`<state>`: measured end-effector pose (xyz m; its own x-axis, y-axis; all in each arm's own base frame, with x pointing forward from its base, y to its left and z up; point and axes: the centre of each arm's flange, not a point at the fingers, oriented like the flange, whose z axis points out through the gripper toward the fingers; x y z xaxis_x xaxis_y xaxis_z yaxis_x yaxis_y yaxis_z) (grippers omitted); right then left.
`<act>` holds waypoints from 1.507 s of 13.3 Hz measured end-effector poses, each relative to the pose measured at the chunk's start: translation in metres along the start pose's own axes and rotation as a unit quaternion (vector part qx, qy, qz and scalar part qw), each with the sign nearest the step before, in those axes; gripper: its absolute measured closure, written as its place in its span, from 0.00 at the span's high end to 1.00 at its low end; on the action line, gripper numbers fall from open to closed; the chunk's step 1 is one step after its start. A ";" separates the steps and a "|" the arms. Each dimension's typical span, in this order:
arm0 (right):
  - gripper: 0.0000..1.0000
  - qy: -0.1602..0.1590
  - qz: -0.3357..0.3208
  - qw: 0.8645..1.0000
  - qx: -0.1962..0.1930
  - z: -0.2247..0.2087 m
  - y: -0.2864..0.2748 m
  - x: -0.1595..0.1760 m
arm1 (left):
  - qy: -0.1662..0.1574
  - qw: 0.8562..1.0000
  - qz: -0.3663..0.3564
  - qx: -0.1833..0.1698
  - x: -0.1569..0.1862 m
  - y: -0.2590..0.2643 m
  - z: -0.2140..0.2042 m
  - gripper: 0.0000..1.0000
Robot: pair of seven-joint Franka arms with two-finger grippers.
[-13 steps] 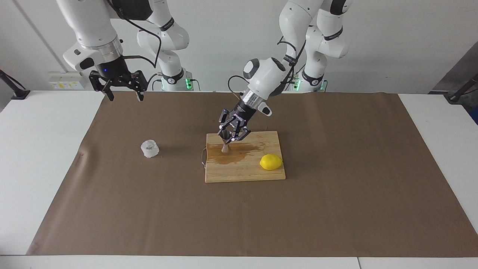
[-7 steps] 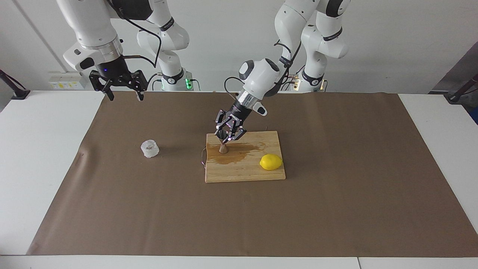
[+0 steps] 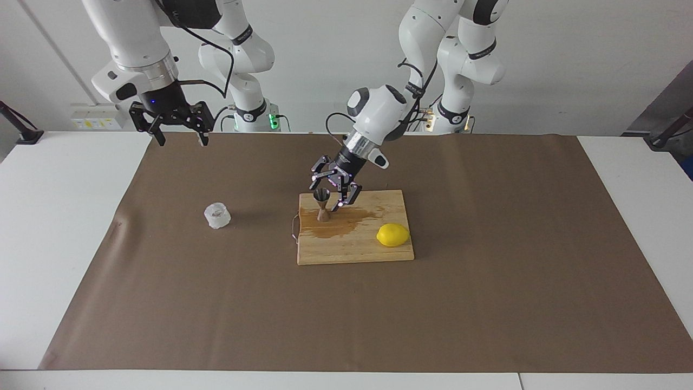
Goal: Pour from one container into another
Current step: 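Set the metal cup on the board while the right gripper opens, then withdraw the left gripper while the right gripper grasps the clear cup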
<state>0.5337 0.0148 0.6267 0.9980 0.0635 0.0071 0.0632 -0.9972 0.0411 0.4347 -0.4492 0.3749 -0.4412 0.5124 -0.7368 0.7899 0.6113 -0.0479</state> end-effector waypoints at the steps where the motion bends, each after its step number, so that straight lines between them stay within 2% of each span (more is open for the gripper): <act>1: 1.00 -0.001 -0.019 1.000 0.000 0.001 0.000 0.000 | -0.008 1.000 0.001 -0.001 -0.008 0.001 -0.004 1.00; 4: 1.00 -0.008 -0.089 0.996 0.001 0.007 0.005 -0.003 | -0.032 0.999 0.010 -0.006 -0.033 0.018 -0.026 1.00; 6: 1.00 -0.012 -0.149 0.989 0.009 0.012 0.013 -0.007 | -0.034 0.999 0.018 0.012 -0.052 0.053 -0.047 1.00; 8: 1.00 -0.006 -0.220 0.975 0.022 0.020 0.029 -0.011 | -0.023 0.998 0.045 0.025 -0.067 0.096 -0.066 1.00; 11: 1.00 0.002 -0.303 0.953 0.026 0.044 0.047 -0.023 | 0.002 0.997 0.071 0.025 -0.072 0.148 -0.084 1.00; 13: 1.00 0.015 -0.359 0.933 0.037 0.061 0.051 -0.030 | 0.029 0.994 0.106 0.019 -0.073 0.182 -0.098 1.00; 15: 1.00 0.032 -0.421 0.905 0.046 0.081 0.053 -0.034 | 0.055 0.986 0.154 0.006 -0.069 0.206 -0.108 1.00; 16: 1.00 0.039 -0.450 0.891 0.053 0.093 0.053 -0.036 | 0.071 0.980 0.183 0.012 -0.063 0.217 -0.111 1.00; 19: 1.00 0.073 -0.518 0.847 0.095 0.138 0.070 -0.044 | 0.103 0.955 0.271 0.053 -0.040 0.262 -0.130 1.00; 20: 1.00 0.086 -0.540 0.831 0.103 0.155 0.081 -0.047 | 0.111 0.940 0.317 0.059 -0.035 0.277 -0.139 1.00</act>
<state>0.4938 -0.0747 0.4744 0.3436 0.9128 0.2208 0.9388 -0.3400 -0.0557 0.6098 -0.2139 0.4818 0.0660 0.8726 -0.4839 0.9600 0.0768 0.2693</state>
